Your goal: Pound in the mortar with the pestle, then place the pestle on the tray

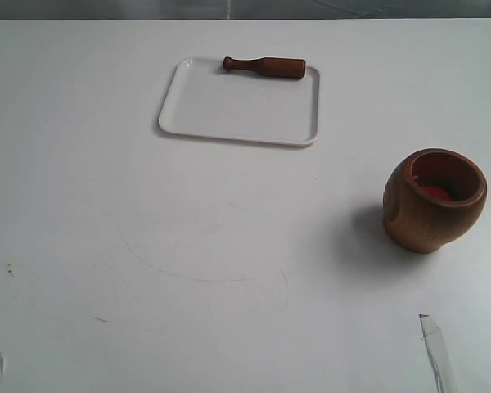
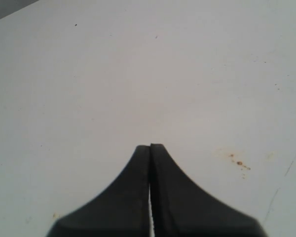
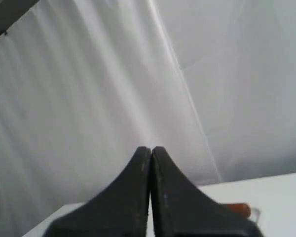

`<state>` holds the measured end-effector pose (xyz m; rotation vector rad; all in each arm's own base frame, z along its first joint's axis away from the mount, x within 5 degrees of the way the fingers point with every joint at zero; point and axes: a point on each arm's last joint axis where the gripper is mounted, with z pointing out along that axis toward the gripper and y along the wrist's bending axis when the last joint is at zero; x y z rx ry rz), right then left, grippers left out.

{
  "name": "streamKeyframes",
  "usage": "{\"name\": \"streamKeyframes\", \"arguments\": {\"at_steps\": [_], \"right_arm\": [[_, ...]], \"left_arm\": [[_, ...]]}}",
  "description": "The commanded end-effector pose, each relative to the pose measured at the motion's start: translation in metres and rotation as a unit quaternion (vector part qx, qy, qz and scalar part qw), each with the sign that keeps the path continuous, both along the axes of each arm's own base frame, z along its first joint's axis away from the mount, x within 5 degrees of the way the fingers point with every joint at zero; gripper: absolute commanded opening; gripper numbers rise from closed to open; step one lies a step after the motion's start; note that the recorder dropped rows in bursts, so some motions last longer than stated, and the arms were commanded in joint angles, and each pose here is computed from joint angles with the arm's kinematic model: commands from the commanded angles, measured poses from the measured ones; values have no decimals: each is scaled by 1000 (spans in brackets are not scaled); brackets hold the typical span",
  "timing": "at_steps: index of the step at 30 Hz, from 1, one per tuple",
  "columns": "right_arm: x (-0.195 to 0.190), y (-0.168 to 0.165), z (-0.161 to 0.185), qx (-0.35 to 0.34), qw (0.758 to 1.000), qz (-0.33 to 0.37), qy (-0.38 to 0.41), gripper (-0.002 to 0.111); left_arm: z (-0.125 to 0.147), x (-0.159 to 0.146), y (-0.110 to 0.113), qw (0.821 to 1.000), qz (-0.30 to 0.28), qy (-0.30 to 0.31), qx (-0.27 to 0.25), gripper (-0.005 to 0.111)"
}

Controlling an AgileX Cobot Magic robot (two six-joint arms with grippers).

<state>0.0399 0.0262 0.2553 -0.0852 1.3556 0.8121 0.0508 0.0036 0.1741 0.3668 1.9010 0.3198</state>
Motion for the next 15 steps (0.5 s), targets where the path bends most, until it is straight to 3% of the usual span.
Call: {"name": "streamKeyframes", "arguments": {"at_steps": [1,9,15], "right_arm": [[-1,11,-26,21,997,77,15,0],[-2,12,-26,24,996,90,8,0],[-4,14,-25,-12,996,91,-20,0]], "left_arm": [[0,0,-1,1000,-3,-2,-7,0],[0,0,-1,1000,-3,-2,-7,0],[0,0,-1,1000,-3,-2,-7,0]]}}
